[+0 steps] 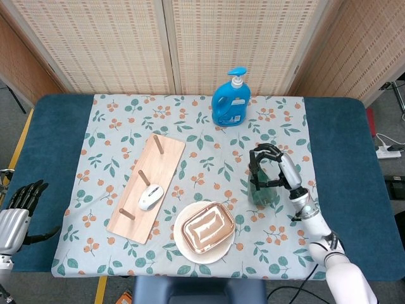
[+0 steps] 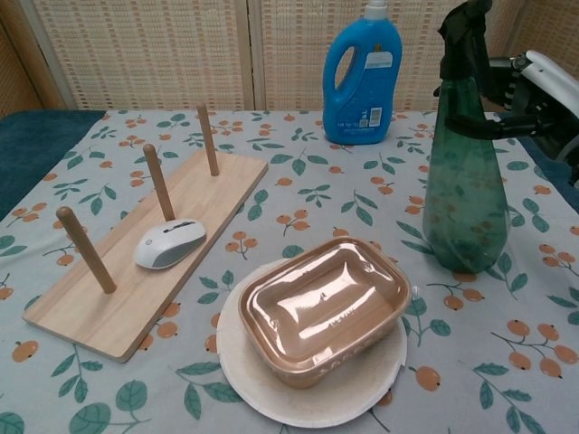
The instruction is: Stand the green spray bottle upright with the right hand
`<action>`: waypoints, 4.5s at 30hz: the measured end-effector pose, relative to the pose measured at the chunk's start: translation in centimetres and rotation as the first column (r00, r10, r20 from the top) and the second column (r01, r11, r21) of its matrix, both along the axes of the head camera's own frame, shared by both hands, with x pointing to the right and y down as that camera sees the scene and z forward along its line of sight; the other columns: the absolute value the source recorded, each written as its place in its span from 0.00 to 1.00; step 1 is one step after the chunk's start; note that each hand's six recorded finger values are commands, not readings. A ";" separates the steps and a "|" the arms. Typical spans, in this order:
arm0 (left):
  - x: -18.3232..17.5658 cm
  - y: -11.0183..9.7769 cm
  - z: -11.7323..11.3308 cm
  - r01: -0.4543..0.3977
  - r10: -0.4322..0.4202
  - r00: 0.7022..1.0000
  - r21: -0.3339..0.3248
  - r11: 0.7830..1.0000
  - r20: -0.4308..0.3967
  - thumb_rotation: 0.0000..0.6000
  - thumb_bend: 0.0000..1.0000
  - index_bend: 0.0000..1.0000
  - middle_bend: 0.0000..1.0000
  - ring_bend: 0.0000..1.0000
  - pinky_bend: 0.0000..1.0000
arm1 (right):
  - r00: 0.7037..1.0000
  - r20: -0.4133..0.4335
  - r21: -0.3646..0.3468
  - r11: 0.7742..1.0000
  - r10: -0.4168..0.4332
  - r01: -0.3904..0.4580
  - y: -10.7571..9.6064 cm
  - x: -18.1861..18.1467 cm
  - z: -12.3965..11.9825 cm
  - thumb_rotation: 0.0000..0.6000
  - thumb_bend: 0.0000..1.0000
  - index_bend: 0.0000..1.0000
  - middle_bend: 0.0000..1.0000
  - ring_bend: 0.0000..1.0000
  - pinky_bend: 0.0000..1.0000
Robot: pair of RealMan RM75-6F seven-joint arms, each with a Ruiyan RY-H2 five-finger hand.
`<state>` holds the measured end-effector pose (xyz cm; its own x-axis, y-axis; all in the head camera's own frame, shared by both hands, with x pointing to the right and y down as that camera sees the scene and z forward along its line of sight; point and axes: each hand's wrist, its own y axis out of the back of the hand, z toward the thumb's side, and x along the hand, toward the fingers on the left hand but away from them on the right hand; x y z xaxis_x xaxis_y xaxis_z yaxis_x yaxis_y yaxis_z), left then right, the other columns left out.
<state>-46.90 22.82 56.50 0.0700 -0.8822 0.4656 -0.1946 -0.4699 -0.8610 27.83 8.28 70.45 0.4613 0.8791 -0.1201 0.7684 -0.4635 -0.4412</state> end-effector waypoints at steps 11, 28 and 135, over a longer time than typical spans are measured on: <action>0.0 0.0 0.0 0.000 0.000 1.000 0.000 1.000 0.000 1.00 0.14 0.00 0.00 0.00 0.03 | 1.000 -0.016 0.019 1.000 -0.012 0.013 0.6 0.8 -0.6 1.00 0.09 0.65 0.60 0.28 0.23; 0.0 0.0 0.0 0.000 0.000 1.000 0.000 1.000 0.000 1.00 0.14 0.00 0.00 0.00 0.03 | 1.000 -0.023 0.058 0.998 0.016 -0.014 1.4 3.1 -2.2 1.00 0.10 0.65 0.60 0.29 0.23; 0.0 0.0 0.0 0.000 0.000 1.000 0.000 1.000 0.000 1.00 0.14 0.00 0.00 0.00 0.03 | 0.868 -0.445 -0.125 0.975 -0.222 0.185 3.8 9.1 -2.7 1.00 0.00 0.00 0.06 0.00 0.00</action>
<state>-46.90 22.82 56.50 0.0700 -0.8822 0.4656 -0.1946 -0.4699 -0.8610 36.89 12.10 67.78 0.5074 0.7514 -0.4218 0.3777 -0.6339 -0.6749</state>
